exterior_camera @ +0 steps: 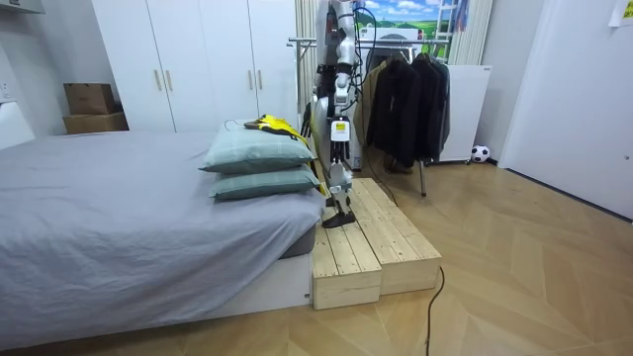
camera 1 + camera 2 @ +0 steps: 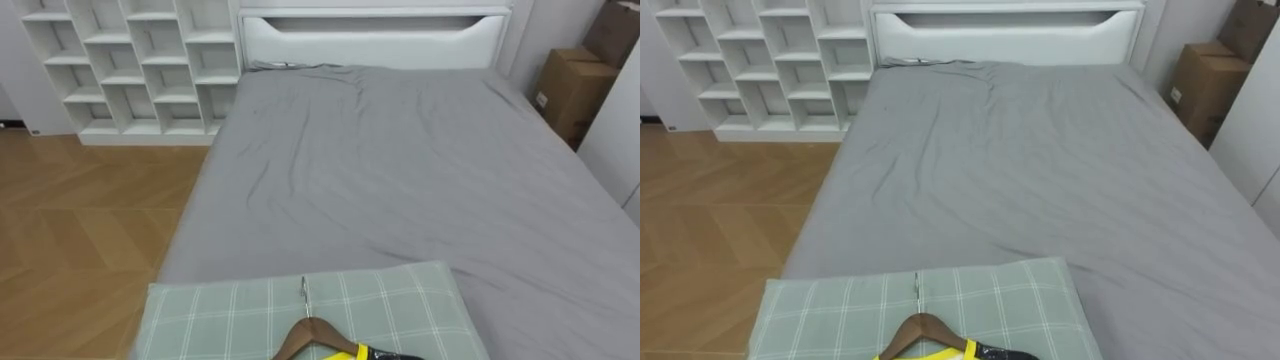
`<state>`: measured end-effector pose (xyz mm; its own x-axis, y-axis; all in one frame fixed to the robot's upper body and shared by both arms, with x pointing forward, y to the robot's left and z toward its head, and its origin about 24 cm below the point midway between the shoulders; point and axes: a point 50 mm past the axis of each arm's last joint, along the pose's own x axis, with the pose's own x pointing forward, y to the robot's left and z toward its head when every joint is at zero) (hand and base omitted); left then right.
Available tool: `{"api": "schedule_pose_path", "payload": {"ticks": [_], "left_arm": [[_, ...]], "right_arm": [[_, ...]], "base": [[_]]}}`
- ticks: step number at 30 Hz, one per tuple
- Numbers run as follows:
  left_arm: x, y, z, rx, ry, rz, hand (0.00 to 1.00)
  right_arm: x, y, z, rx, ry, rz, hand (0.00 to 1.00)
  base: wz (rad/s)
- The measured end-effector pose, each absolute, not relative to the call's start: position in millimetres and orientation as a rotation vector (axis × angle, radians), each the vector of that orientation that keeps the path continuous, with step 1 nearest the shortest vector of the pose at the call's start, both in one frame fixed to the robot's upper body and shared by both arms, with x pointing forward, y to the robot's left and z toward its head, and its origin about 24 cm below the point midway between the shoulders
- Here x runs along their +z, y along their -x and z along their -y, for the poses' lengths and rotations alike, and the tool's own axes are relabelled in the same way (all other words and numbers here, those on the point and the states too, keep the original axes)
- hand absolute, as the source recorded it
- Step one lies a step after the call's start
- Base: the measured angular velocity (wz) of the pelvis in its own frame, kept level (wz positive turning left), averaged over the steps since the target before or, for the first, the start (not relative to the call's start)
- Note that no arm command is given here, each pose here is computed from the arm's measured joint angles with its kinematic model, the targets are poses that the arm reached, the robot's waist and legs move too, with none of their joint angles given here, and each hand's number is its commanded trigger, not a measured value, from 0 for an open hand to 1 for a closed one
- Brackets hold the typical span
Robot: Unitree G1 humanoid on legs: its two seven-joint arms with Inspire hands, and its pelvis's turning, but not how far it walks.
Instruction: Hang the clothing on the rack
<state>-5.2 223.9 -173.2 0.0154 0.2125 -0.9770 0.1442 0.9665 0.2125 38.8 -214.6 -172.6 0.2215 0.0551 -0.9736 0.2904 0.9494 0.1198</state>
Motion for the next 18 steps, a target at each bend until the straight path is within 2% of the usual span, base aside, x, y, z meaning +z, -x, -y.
{"api": "schedule_pose_path", "payload": {"ticks": [11,18], "left_arm": [[-173.1,8.6,-223.9,0.089,-0.275,-1.564,0.00],[-171.3,10.5,-230.6,0.283,-0.176,-1.538,0.00]], "right_arm": [[-172.6,-35.4,216.3,-0.191,-0.316,-1.343,0.00],[-172.7,-33.8,216.7,-0.195,-0.312,-1.348,0.00]], "base": [[0.02],[0.02]]}}
